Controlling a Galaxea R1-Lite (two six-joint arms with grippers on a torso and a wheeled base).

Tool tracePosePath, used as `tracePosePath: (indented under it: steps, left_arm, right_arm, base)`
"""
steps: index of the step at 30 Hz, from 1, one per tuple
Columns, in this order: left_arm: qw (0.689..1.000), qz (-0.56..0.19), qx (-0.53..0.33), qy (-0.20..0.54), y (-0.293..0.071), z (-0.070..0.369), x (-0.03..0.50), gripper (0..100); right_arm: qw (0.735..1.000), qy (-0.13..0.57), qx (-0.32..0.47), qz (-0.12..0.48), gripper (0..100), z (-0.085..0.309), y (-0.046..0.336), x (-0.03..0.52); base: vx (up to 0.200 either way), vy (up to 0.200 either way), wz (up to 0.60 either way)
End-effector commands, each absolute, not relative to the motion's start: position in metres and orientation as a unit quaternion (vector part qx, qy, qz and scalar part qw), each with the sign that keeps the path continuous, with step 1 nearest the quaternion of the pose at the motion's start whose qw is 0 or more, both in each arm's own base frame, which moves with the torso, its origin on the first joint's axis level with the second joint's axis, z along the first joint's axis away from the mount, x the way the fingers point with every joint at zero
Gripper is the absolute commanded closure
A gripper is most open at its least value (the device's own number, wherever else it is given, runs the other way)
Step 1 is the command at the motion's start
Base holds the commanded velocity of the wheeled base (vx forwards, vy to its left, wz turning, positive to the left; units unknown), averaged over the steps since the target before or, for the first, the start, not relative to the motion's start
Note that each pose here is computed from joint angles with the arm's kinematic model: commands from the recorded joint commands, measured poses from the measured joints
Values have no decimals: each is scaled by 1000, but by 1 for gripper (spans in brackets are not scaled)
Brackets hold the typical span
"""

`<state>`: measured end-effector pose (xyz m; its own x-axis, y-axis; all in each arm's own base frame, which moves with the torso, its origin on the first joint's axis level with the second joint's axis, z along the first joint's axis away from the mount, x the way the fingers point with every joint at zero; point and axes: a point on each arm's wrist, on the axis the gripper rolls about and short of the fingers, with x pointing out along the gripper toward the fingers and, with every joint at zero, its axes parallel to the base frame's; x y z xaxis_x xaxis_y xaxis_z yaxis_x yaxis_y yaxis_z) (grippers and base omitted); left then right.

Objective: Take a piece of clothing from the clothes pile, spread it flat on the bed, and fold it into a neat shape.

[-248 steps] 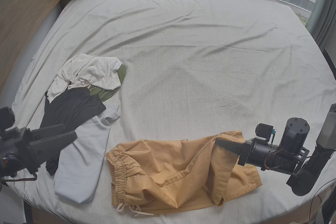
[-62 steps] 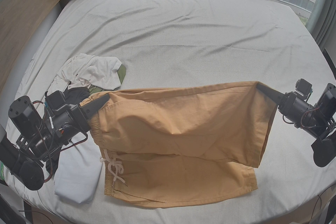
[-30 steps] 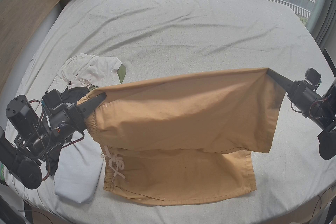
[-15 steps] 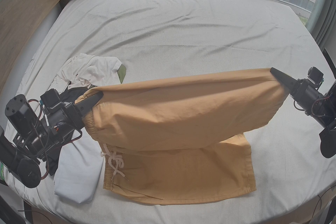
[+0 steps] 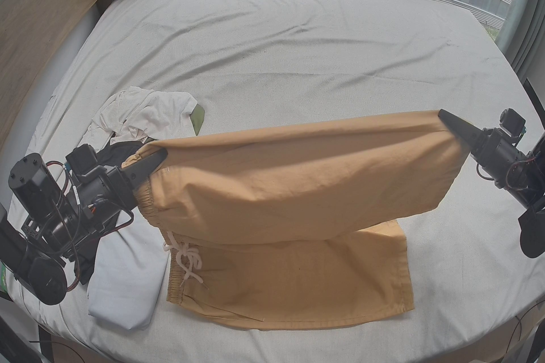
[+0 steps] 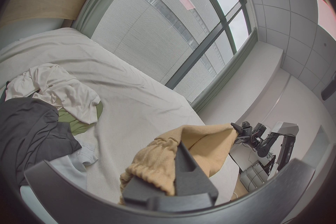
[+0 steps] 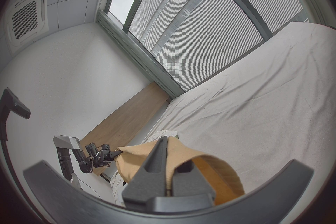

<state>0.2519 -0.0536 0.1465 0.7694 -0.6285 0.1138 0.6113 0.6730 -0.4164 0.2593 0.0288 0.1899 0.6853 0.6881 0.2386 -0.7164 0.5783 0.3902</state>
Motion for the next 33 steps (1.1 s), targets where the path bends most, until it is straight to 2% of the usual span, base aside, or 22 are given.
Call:
tracePosePath:
  steps: [1, 5, 10, 14, 25, 33]
  left_arm:
    - [913, -347, -215, 1, -55, 156, 249, 100]
    - [907, -360, -217, -26, -56, 172, 236, 100]
    - [910, -350, -224, 17, -57, 151, 245, 100]
    - [918, -340, -197, 40, -58, 132, 253, 100]
    - [920, -343, -187, 19, -58, 140, 253, 100]
    - [919, -345, -190, 5, -61, 145, 265, 100]
  right_arm:
    - [884, -41, 231, 404, 100, 196, 32, 259]
    - [879, -61, 227, 415, 100, 210, 34, 248]
    - [881, -39, 234, 410, 100, 198, 34, 250]
    - [886, -15, 232, 401, 100, 180, 35, 262]
    - [887, -24, 227, 401, 100, 184, 35, 264]
    - [885, -39, 227, 404, 100, 190, 36, 285]
  base:
    - [0, 0, 0]
    - [0, 0, 0]
    - [0, 0, 0]
    - [0, 0, 0]
    - [0, 0, 0]
    - [0, 0, 0]
